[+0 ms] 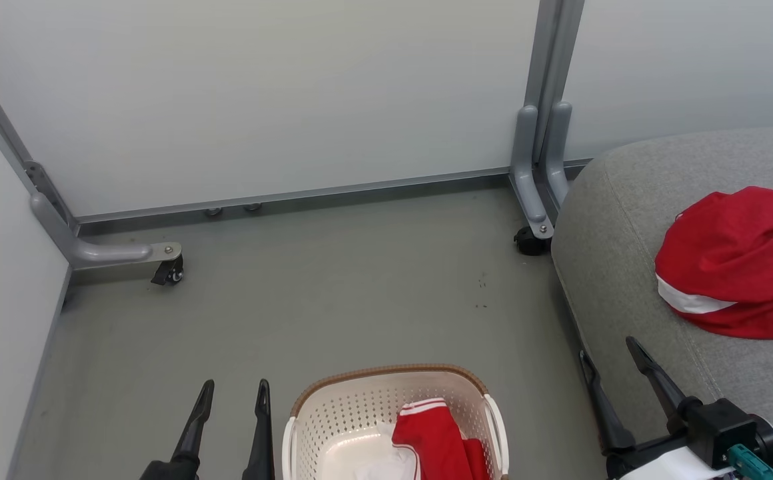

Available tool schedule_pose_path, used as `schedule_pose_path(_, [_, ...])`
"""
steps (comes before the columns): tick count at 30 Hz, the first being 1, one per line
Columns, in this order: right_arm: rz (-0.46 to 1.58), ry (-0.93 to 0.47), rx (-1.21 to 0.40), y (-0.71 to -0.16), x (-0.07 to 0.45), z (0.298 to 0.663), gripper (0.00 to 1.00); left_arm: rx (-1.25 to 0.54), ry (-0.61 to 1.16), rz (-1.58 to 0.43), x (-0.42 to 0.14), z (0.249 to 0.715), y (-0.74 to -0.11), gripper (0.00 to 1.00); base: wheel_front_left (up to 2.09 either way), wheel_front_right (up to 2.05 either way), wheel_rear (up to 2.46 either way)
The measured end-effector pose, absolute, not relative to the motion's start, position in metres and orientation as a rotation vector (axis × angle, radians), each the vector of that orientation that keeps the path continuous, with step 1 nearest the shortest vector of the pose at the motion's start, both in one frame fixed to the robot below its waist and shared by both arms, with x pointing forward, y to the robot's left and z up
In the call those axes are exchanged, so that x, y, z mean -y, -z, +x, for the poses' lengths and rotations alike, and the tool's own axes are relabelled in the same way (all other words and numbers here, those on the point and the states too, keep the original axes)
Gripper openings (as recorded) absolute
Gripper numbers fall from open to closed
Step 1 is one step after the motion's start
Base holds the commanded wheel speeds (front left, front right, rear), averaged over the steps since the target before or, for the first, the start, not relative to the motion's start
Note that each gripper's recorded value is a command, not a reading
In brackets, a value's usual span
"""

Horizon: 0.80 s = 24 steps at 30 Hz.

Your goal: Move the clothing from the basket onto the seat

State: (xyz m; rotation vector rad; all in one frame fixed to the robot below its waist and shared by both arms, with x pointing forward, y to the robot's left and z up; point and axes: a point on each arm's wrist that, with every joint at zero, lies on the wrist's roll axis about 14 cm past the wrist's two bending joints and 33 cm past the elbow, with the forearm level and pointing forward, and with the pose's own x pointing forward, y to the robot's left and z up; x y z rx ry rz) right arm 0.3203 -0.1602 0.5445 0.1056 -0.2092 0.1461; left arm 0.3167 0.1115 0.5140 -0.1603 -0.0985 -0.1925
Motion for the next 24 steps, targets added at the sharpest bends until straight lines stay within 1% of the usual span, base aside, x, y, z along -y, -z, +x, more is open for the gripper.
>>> schedule_pose_path(24, [0.099, -0.156, 0.178, -0.5359, 0.1586, 0.3233, 1.0, 0.062, 0.208, -0.165, -0.1061, 0.3199, -0.5039, 1.0, 0.0, 0.0, 0.0])
